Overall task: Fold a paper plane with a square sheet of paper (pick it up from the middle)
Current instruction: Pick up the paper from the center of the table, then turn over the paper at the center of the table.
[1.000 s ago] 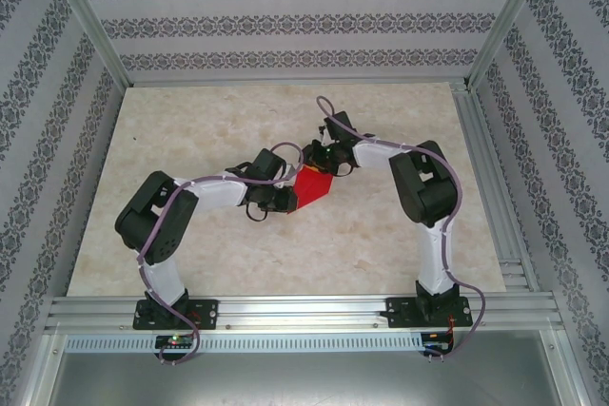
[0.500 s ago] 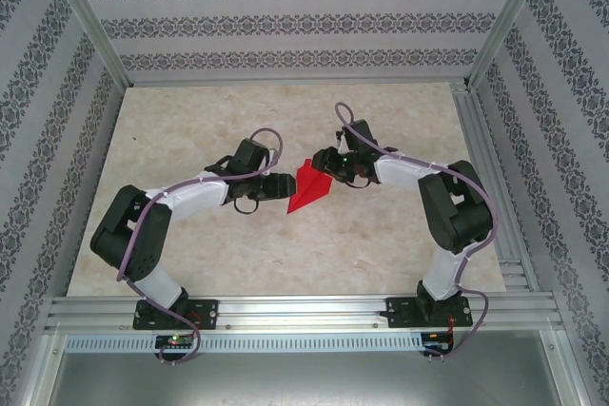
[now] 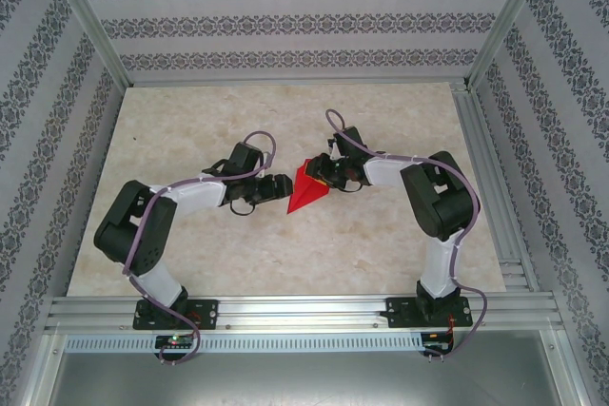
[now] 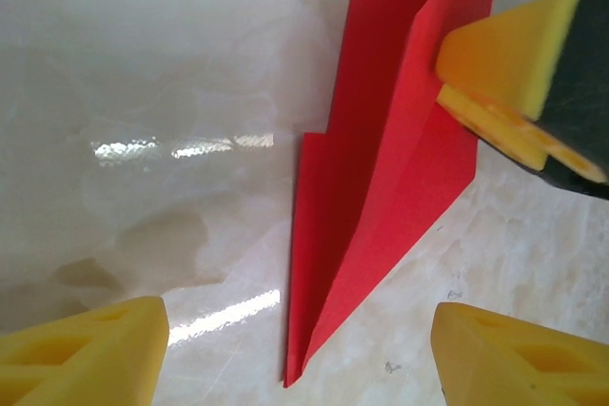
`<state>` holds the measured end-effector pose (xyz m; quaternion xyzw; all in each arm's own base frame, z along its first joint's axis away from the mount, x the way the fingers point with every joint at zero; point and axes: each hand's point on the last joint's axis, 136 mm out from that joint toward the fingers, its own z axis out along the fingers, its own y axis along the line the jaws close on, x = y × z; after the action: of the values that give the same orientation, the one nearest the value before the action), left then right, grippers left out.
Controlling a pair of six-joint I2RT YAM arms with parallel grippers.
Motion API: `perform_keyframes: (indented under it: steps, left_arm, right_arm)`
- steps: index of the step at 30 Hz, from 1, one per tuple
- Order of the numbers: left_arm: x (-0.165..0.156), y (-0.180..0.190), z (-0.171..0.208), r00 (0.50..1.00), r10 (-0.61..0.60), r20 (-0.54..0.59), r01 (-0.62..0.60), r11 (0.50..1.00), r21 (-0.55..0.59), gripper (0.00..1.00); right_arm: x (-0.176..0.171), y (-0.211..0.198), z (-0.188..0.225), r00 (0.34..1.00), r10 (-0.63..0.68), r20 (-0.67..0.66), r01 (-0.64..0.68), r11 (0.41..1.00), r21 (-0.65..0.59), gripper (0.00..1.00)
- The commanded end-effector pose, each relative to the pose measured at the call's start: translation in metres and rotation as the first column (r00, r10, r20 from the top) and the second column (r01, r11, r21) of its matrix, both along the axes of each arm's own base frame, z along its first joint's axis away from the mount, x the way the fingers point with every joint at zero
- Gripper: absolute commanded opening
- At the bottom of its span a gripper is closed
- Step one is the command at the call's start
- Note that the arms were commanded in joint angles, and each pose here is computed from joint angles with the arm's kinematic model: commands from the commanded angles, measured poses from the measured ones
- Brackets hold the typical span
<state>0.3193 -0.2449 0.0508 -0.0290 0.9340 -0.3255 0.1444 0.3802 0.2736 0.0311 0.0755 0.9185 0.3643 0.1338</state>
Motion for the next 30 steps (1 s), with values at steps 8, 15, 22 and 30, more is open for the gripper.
perform_keyframes:
  steps: [8, 15, 22, 30]
  left_arm:
    - [0.009, -0.002, 0.001, 0.999, 0.027, -0.023, -0.029, 0.995, -0.095, 0.73]
    - [0.01, 0.004, 0.016, 0.999, 0.042, -0.029, -0.047, 0.978, -0.203, 0.78]
    - [0.01, 0.013, 0.061, 0.997, 0.051, 0.05, -0.03, 0.935, -0.353, 0.94]
    - [0.006, 0.0, 0.129, 0.976, -0.01, 0.217, 0.117, 0.866, -0.486, 1.0]
  right_arm:
    - [0.009, 0.025, 0.011, 0.999, 0.022, 0.049, -0.028, 0.993, 0.117, 0.27]
    - [0.013, 0.03, 0.042, 0.991, 0.013, 0.131, -0.039, 0.979, 0.199, 0.08]
    - [0.009, 0.034, 0.124, 0.964, 0.018, 0.267, -0.112, 0.934, 0.34, 0.06]
    - [-0.003, 0.04, 0.2, 0.94, 0.03, 0.34, -0.208, 0.84, 0.501, 0.07]
